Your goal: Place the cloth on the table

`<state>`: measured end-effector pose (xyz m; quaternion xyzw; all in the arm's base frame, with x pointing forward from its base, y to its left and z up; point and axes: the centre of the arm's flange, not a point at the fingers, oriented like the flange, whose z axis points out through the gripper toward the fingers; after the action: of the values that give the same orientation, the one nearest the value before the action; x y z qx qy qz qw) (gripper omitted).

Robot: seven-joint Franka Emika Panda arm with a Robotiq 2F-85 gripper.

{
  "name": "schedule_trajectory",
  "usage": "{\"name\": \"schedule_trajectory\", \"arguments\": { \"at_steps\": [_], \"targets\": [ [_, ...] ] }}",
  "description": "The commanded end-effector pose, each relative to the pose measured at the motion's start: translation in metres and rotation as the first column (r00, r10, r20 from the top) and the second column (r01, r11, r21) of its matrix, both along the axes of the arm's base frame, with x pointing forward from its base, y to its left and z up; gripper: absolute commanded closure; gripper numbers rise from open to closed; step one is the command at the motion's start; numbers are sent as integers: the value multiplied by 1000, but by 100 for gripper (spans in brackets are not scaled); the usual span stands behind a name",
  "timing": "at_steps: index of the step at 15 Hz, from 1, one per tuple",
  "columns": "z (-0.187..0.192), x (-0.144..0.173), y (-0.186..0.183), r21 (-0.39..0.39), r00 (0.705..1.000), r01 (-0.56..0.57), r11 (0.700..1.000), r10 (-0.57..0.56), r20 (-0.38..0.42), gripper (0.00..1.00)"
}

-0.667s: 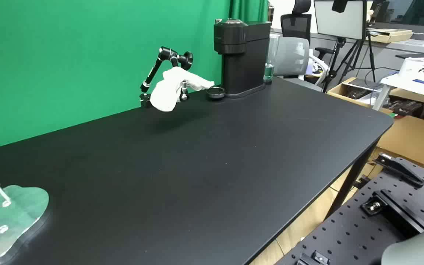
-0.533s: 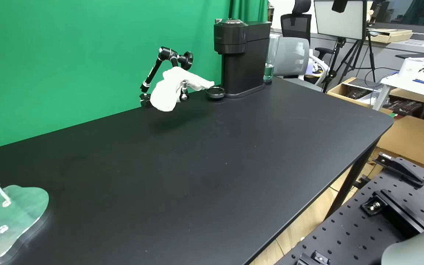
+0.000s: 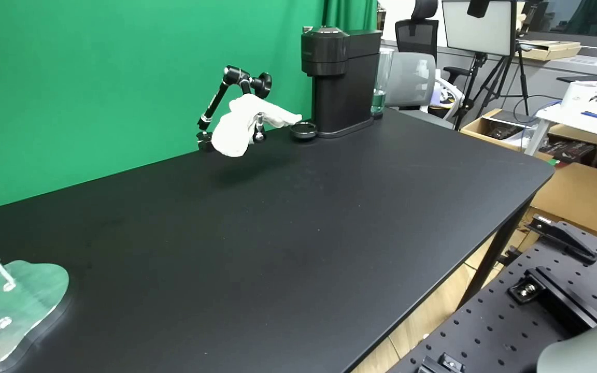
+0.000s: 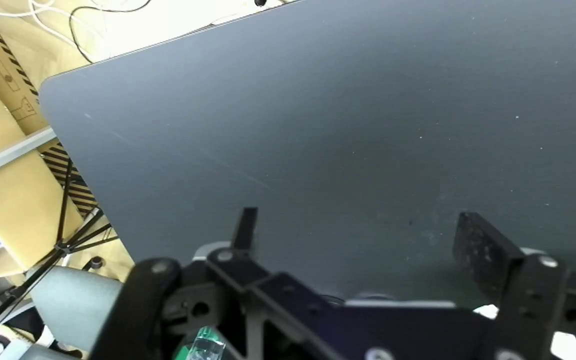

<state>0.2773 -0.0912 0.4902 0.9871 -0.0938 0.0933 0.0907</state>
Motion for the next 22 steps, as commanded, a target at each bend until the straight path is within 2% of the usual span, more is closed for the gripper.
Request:
{"name": "schedule_trajectory", "arguments": {
  "at_steps": [1,4,8,11,15,16,18,20,22],
  "targets": [
    [-4,17,1,-9,1000,-8,1000,8,22,0],
    [-10,53,8,-5,996,-70,998,70,61,0],
    [-40,116,38,25,972,-223,975,220,84,0],
    [-62,155,76,38,941,-326,945,320,112,0],
    [-66,201,117,1,894,-399,917,389,222,0],
    [-71,167,110,8,906,-384,923,375,197,0],
    [-74,185,119,3,896,-401,916,392,207,0],
    [-74,191,120,3,896,-402,916,393,207,0],
    [-81,195,117,-32,902,-382,923,381,203,0]
  ]
}}
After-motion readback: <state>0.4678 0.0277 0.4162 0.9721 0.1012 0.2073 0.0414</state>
